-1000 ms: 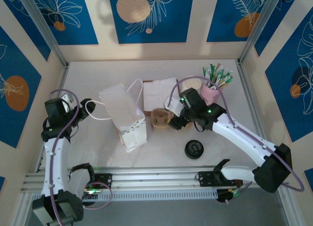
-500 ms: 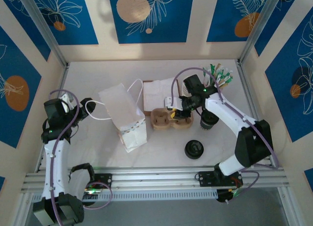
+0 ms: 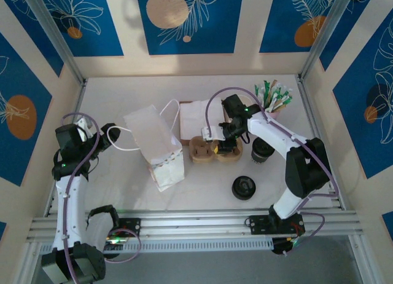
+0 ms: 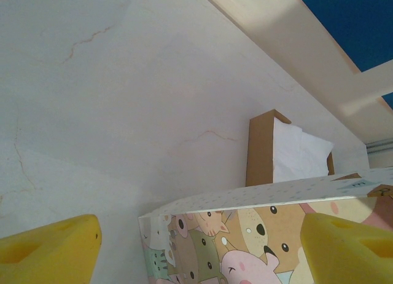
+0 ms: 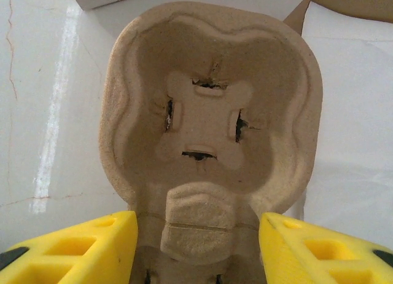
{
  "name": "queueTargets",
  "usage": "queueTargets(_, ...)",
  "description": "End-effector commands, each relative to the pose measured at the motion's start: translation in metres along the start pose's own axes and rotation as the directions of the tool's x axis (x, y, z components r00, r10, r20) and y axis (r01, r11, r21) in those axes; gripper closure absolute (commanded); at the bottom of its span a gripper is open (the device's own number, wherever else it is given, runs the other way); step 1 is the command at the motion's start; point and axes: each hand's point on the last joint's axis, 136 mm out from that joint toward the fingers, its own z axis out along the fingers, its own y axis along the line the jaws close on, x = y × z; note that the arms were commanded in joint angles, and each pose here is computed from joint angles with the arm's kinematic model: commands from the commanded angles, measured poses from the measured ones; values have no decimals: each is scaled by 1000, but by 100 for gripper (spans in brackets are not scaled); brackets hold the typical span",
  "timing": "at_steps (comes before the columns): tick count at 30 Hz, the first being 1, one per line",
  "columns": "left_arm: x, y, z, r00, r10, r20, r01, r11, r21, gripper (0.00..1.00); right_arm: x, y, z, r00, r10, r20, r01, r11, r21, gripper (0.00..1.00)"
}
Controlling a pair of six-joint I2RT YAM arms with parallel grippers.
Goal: Pack the takeout coffee
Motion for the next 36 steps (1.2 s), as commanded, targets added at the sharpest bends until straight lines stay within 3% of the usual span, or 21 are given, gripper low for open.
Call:
queueTargets(1,6,1,1,1000,5,-20,-5,1000,2,16,2,4,4,1000,-23,-20,23,999,-22,44)
queueTargets(18,7,3,1,1000,3,-27,-3,1000,-8,16,15,1,21,995,-15,-95,10,998,-54,45)
queueTargets(28,7,3,1,1000,6,-26,-6,1000,-11,16,16,1,24,993,-20,-113,13,998,-63,53)
queueTargets(36,7,5,0,1000,7,-22,-8,1000,-23,16,-5,-4,-1,998,-27,-54,26,1000,-11,60)
